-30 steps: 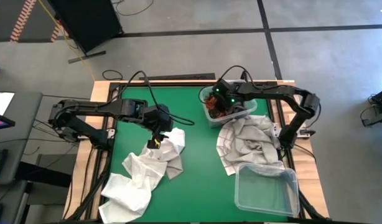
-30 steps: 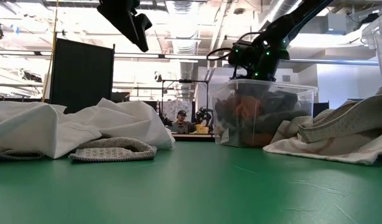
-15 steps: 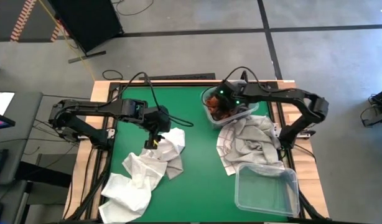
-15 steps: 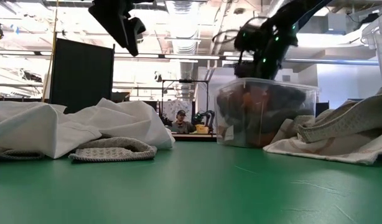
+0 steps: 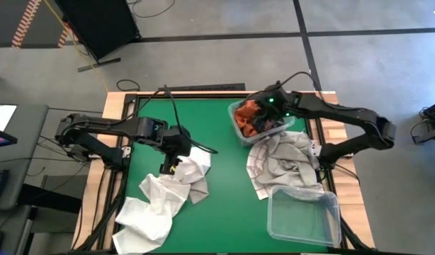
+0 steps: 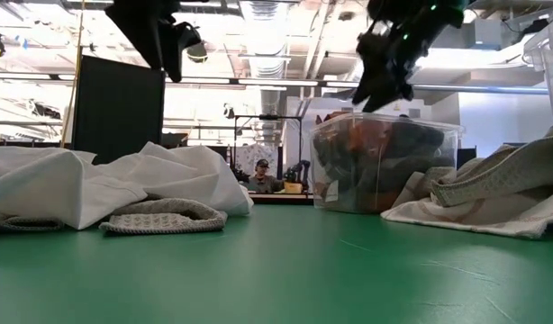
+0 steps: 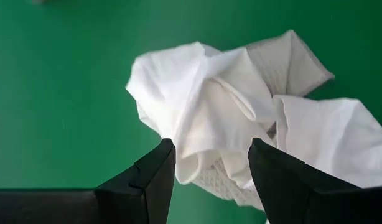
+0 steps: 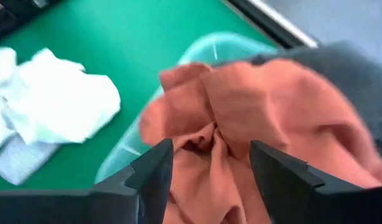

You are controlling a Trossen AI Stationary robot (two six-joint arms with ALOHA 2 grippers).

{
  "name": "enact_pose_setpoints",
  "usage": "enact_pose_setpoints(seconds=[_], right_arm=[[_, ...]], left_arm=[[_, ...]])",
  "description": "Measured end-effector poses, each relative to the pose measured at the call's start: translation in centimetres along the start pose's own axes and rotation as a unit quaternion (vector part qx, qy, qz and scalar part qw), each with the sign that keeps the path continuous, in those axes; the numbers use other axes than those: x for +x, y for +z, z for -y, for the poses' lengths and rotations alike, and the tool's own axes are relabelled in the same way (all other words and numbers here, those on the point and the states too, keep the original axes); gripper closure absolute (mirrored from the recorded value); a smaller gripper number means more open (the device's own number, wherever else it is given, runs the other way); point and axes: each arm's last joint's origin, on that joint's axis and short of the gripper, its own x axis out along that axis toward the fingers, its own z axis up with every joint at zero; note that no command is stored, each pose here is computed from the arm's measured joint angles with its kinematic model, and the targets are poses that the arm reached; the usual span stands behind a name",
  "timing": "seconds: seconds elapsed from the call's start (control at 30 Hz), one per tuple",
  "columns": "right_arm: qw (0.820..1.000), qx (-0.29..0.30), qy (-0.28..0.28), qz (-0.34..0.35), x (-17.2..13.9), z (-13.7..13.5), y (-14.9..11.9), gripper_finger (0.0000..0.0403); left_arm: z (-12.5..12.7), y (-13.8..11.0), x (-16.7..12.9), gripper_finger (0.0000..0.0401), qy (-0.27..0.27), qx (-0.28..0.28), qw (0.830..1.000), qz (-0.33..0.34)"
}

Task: Sort towels by color in basket
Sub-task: Put the white towel into the bottom transparent bin

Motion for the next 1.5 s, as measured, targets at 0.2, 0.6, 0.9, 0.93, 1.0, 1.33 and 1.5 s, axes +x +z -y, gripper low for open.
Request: enact_pose_setpoints(seconds=[0.2, 0.6, 0.9, 0.93, 1.0, 1.33, 1.5], right_arm=[[0.998, -0.007, 0.017, 0.054, -3.3, -0.5, 0.1, 0.0163], [0.981, -0.105, 0.130, 0.103, -6.0, -6.3, -1.2, 0.0163], [0.970, -0.165, 0.139, 0.109, -6.0, -10.9, -3.2, 0.0163], [0.970, -0.167, 0.138, 0.113, -6.0, -11.3, -3.3, 0.0163], [0.969, -0.174, 0.134, 0.113, -6.0, -11.7, -3.6, 0.0163], [0.965, -0.194, 0.136, 0.113, -3.9, -13.7, -4.0, 0.0163], [0.965, -0.201, 0.131, 0.102, -2.3, -14.4, -4.2, 0.0163]], left_arm=[[1.5, -0.3, -0.1, 0.0207, -0.004, -0.002, 1.000, -0.023], [6.3, -0.3, -0.7, 0.0207, 0.012, 0.026, 1.000, -0.006], [8.3, -2.3, 5.0, 0.0197, 0.040, 0.074, 0.996, 0.024], [8.2, -2.6, 5.7, 0.0192, 0.054, 0.078, 0.995, 0.026], [7.8, -3.0, 6.8, 0.0177, 0.100, 0.081, 0.991, 0.036], [5.7, -4.0, 10.6, 0.0083, 0.110, 0.053, 0.989, 0.080], [3.7, -5.6, 12.5, 0.0074, 0.063, 0.014, 0.996, 0.063]])
